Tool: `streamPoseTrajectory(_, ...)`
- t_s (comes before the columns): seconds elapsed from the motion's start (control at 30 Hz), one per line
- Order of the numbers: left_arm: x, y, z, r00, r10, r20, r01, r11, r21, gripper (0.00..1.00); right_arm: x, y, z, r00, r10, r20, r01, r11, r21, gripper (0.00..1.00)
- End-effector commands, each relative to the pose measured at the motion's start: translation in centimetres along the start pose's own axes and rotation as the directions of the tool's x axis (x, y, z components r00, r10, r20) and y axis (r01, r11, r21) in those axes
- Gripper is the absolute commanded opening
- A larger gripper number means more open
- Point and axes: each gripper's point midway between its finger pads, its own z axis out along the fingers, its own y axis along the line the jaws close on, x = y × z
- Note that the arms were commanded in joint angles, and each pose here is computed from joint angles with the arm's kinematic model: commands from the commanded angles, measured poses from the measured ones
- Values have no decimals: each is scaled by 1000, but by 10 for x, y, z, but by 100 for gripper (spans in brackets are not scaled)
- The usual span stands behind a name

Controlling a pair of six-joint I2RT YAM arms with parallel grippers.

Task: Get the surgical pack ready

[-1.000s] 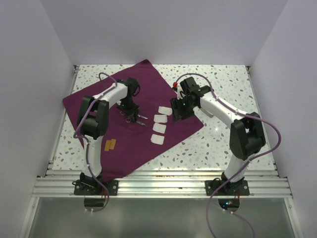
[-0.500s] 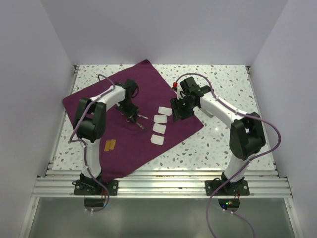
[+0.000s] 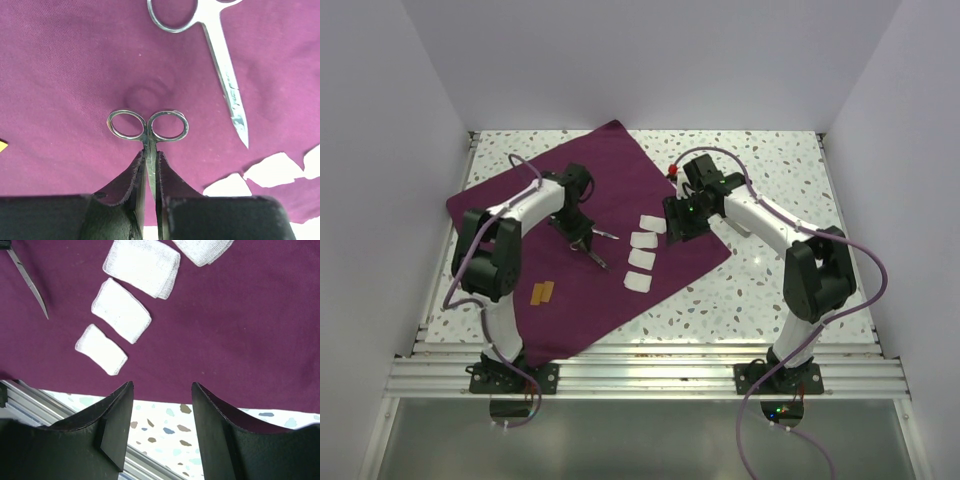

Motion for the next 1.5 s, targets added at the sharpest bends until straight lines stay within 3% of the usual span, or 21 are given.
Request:
streamPoseTrajectory(0.0,-4,-11,-22,999,23,38,-26,996,84,0,-18,18,-13,997,-15,70,20,997,-80,54)
streamPoseTrajectory(0.17,3,-14,-29,997,69,34,-72,990,117,0,-22,67,-11,997,-25,72,49,933,-358,62)
streamPoseTrajectory(0.4,22,-9,-48,992,126,19,-128,980,153,0,-17,134,11,999,-45,14,44,805,-592,67)
streamPoseTrajectory(0.67,39,6,-64,991,137,-3,-134,971,199,0,-12,167,48,999,-38,-22,16,772,-636,66)
streamPoseTrajectory(1.17,47,8,-77,989,148,-12,-140,956,257,0,1,197,77,994,-49,-95,-28,741,-671,56)
streamPoseTrajectory(1.27,48,6,-78,987,158,-11,-149,953,263,0,2,201,79,993,-49,-104,-35,732,-681,46)
streamPoseTrajectory(1.3,48,5,-78,987,161,-11,-152,952,266,0,3,202,77,993,-46,-112,-43,727,-685,35)
streamPoseTrajectory(1.37,47,1,-78,985,172,-6,-164,947,278,0,3,204,77,992,-48,-115,-45,720,-693,21)
streamPoseTrajectory(1.4,46,-1,-78,984,177,-3,-169,944,283,0,2,204,76,993,-51,-109,-39,718,-695,1)
streamPoseTrajectory(1.47,40,-10,-81,980,199,21,-196,930,311,0,2,200,76,992,-45,-117,-46,738,-673,0)
